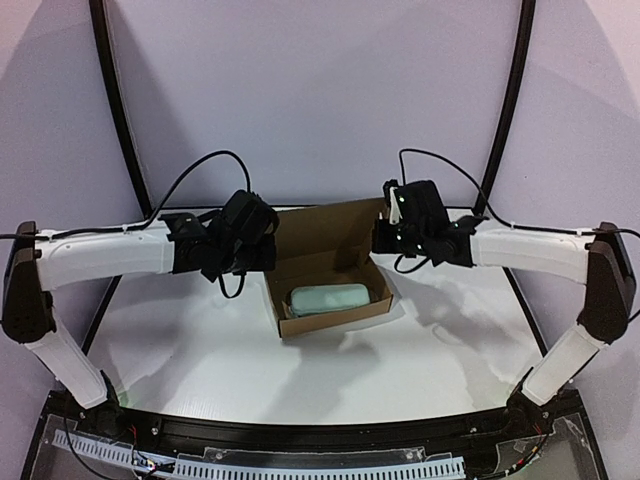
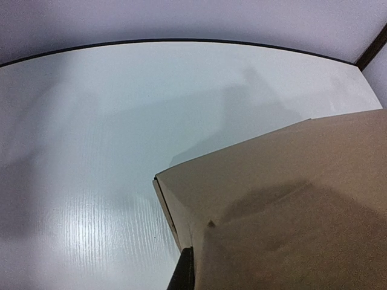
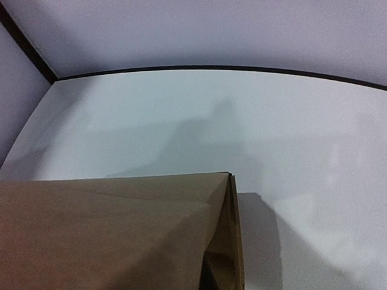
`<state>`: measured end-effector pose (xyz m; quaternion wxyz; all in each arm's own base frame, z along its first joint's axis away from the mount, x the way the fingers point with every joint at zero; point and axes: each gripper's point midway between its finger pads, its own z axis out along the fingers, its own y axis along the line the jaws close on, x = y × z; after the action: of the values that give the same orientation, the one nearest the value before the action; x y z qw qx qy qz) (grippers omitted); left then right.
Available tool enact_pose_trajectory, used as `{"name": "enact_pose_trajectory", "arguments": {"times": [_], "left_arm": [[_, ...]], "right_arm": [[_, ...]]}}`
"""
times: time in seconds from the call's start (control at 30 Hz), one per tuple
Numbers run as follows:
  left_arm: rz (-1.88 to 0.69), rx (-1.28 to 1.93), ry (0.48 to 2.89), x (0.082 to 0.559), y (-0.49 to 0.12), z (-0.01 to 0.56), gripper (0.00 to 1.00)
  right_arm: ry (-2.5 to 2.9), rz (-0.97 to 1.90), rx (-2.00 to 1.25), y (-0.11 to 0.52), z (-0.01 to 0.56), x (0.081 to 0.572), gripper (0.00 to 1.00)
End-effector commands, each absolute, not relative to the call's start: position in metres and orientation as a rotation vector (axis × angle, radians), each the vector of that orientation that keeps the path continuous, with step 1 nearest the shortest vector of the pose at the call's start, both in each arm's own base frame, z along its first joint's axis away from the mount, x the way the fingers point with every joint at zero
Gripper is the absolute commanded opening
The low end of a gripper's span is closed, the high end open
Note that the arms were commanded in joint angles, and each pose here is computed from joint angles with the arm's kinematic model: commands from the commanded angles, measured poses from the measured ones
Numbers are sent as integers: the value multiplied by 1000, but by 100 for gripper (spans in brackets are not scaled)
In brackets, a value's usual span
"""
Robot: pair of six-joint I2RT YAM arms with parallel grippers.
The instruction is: Fold the paper box
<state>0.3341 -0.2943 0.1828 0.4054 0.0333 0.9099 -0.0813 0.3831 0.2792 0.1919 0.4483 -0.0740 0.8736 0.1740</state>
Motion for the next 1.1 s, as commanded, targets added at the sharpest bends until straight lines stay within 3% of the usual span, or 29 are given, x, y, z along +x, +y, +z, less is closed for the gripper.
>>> {"name": "enact_pose_trajectory", "arguments": {"times": [0.0, 0.27, 0.43, 0.53, 0.7, 0.83, 1.07], "left_arm": [[-285, 450, 2646, 254, -305, 76, 1], [-497, 536, 2572, 231, -308, 70, 12], [-492, 514, 2538, 229, -298, 84, 26], [-498, 498, 2501, 229, -291, 103, 39], [-536, 470, 2450, 221, -277, 140, 75], [-522, 460, 2469, 210, -260, 150, 94], [-434, 409, 2516, 193, -223, 164, 99]], "right_arm": [[2276, 751, -713, 337, 113, 284, 0], [2183, 737, -761, 321, 93, 271, 0], [2159, 685, -747, 315, 98, 275, 0], [2152, 668, -753, 312, 99, 276, 0], [2140, 684, -803, 312, 84, 267, 0], [2158, 607, -792, 304, 73, 273, 0], [2203, 538, -718, 294, 63, 281, 0]]}}
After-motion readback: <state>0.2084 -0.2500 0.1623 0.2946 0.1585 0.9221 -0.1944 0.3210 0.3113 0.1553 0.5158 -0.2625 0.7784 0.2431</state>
